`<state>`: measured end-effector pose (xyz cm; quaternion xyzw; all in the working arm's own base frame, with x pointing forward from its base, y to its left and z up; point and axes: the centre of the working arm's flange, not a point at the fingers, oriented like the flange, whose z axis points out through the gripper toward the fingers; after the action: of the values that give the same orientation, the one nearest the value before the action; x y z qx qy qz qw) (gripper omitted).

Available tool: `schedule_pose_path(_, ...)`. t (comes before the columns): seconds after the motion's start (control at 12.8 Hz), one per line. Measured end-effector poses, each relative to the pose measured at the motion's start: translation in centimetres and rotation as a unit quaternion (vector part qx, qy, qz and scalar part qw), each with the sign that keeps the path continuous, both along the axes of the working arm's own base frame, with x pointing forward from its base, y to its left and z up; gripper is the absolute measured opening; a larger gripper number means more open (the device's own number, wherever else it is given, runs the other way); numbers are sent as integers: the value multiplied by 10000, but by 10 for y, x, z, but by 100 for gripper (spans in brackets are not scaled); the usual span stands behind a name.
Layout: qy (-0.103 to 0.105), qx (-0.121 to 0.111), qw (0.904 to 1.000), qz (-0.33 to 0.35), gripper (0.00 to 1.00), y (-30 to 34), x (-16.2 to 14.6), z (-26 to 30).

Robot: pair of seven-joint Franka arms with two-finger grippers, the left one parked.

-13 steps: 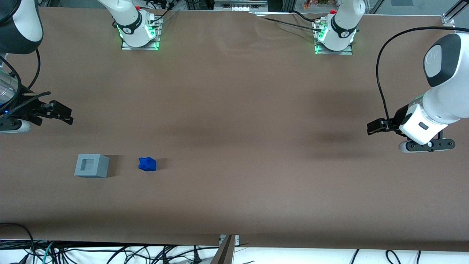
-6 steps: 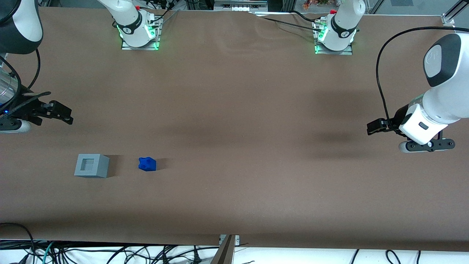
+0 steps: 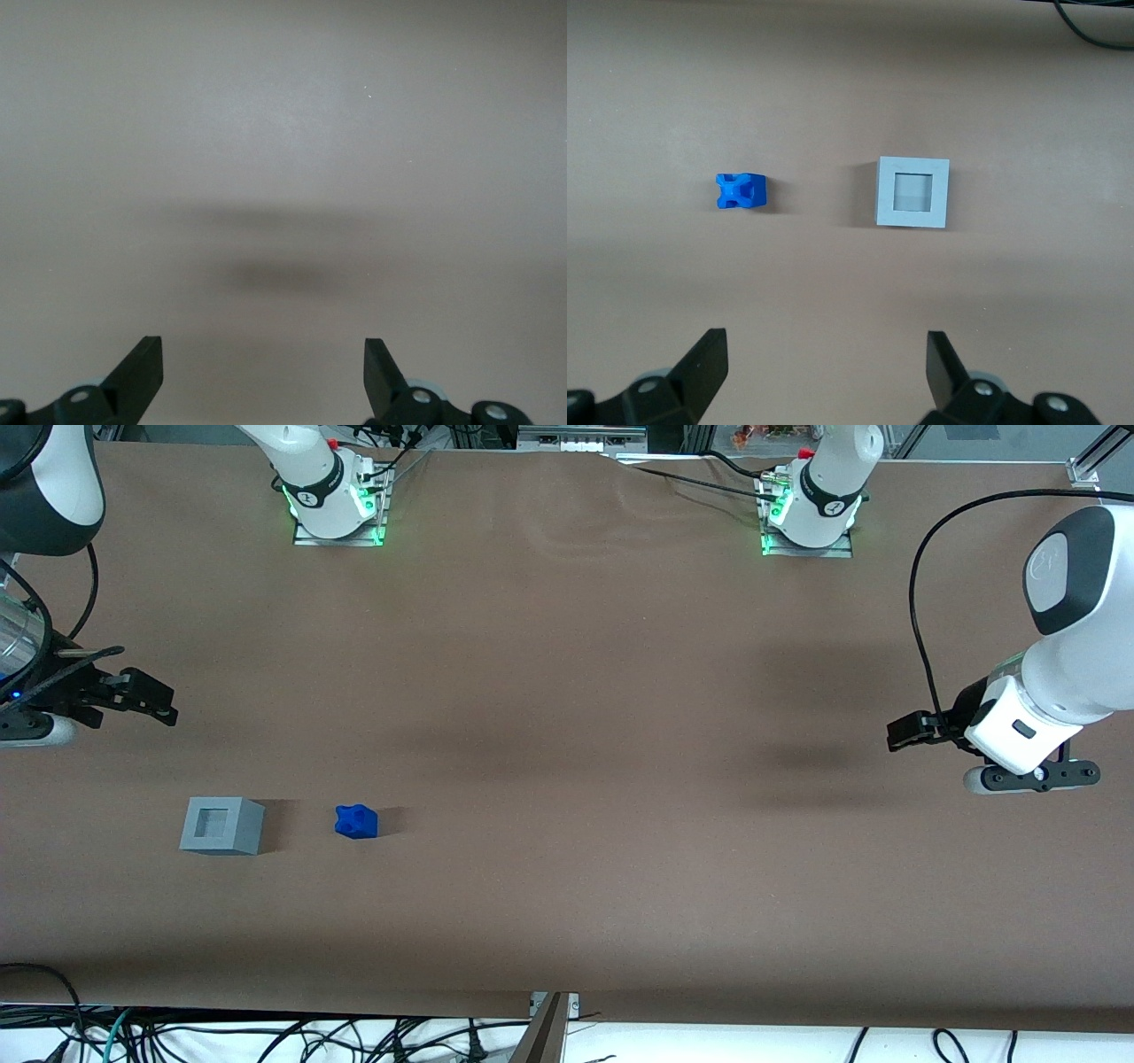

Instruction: Insert blue part into gray base with right arm

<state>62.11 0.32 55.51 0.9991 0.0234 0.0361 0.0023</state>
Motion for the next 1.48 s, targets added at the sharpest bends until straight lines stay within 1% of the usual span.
schedule_pose_path(1.48, 22, 0, 10000, 73, 100, 8, 0, -2)
